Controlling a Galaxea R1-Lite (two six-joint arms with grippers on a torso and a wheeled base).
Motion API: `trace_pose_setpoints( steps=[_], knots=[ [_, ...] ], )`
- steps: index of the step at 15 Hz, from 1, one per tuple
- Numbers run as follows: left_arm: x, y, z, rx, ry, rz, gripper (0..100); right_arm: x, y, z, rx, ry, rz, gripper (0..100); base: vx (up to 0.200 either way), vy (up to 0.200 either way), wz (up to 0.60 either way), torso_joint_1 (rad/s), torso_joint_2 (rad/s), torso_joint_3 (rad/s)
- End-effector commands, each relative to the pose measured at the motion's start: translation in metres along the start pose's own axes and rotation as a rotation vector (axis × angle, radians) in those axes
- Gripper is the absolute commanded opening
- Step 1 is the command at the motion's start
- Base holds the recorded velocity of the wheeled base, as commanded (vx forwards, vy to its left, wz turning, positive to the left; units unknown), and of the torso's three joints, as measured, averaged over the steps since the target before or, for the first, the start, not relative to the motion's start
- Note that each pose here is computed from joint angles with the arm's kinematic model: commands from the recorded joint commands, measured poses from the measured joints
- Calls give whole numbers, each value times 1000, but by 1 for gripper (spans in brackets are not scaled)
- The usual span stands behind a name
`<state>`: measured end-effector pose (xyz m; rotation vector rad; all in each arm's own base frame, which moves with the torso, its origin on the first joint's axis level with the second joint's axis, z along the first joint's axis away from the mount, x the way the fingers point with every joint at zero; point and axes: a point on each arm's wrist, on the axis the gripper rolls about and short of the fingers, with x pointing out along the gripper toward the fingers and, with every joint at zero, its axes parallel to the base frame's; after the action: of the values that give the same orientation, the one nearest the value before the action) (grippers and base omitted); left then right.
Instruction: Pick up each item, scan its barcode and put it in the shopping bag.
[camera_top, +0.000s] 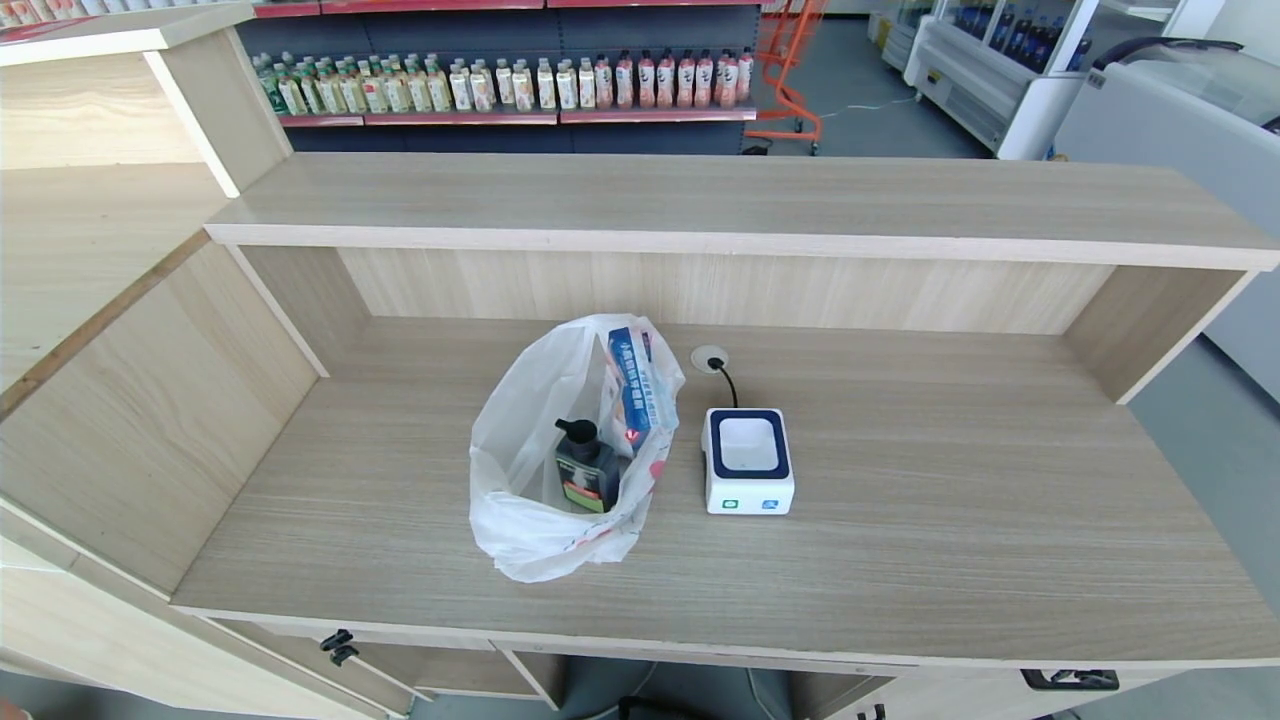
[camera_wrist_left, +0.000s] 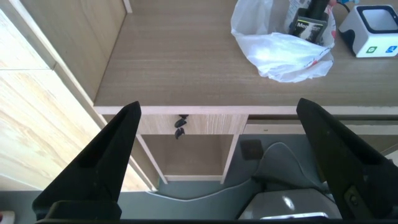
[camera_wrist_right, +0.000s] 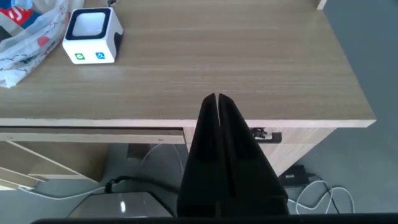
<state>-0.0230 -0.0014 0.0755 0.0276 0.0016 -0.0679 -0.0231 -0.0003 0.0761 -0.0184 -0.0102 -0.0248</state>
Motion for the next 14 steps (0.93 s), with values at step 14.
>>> trace_pose_setpoints(
  steps=[14],
  knots=[
    [0, 0, 0, 0, 2, 0, 100, 0, 0, 0, 0, 4, 0, 0, 29, -57, 0, 0, 0, 2]
  ],
)
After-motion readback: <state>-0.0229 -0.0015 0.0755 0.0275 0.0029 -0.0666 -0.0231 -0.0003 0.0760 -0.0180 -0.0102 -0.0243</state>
